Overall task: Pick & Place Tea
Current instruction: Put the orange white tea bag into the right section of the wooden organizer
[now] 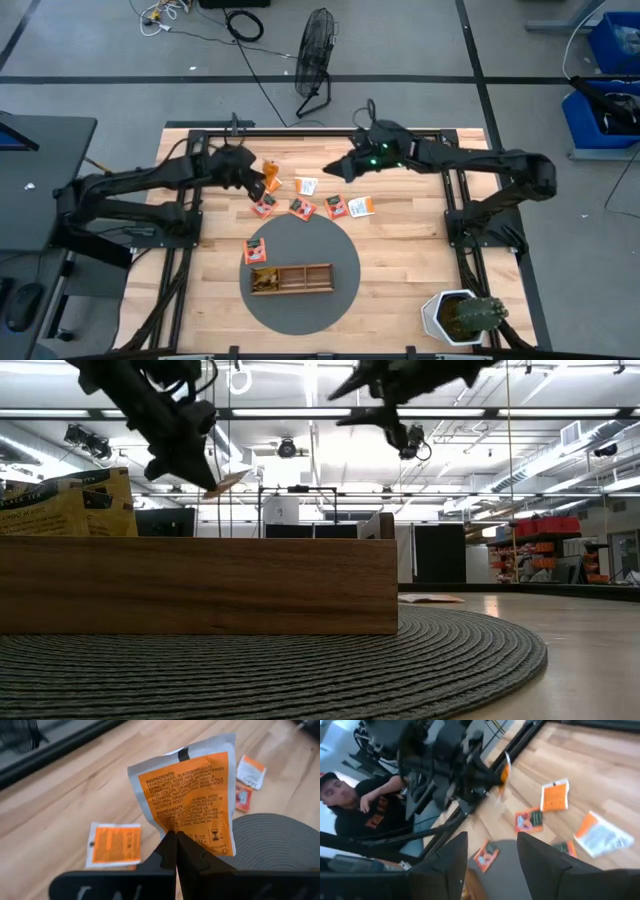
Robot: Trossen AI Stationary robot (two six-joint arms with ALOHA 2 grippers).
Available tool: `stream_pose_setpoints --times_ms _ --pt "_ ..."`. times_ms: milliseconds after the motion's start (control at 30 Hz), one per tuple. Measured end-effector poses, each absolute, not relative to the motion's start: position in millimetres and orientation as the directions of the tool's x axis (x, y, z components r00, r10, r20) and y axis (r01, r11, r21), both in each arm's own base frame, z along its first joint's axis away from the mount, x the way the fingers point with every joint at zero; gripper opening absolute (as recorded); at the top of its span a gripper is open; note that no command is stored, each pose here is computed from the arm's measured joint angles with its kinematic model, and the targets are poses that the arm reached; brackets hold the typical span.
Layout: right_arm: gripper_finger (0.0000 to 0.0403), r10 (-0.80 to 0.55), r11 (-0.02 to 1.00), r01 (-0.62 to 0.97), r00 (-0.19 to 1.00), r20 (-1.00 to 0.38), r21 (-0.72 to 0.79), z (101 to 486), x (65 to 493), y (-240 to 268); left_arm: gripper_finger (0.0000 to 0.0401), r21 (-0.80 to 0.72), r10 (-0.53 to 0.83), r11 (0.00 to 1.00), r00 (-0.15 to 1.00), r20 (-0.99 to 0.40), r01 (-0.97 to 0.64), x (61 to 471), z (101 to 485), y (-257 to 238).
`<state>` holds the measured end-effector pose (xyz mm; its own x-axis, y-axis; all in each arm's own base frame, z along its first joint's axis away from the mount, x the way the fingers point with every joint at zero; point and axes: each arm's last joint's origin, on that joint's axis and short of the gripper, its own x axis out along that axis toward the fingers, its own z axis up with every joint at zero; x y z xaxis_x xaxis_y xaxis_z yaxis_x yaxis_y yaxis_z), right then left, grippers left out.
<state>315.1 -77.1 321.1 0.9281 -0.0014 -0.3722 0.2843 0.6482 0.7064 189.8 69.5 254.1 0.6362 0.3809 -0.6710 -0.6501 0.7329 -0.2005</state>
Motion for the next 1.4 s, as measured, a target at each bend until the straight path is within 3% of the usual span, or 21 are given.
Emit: stream_pose_setpoints --times_ms 200,467,900,1400 --pt "0.0178 0.018 0.704 0.352 0.859 -0.511 0.617 337 355 -89 0.0001 -0.120 0.468 0.740 0.636 -0.614 -0.661 200 257 46" --pt "0.0178 0.007 0.730 0.399 0.807 -0.590 0.555 359 388 -111 0.0000 -0.023 0.612 0.690 0.601 -0.513 -0.723 203 261 29" --pt "0.0178 0.053 0.743 0.359 0.810 -0.584 0.565 345 440 -118 0.0000 -0.005 0.621 0.706 0.622 -0.477 -0.709 205 264 22" --pt "0.0178 0.109 0.746 0.326 0.800 -0.590 0.580 329 457 -107 0.0000 0.017 0.582 0.752 0.652 -0.486 -0.659 206 265 20"
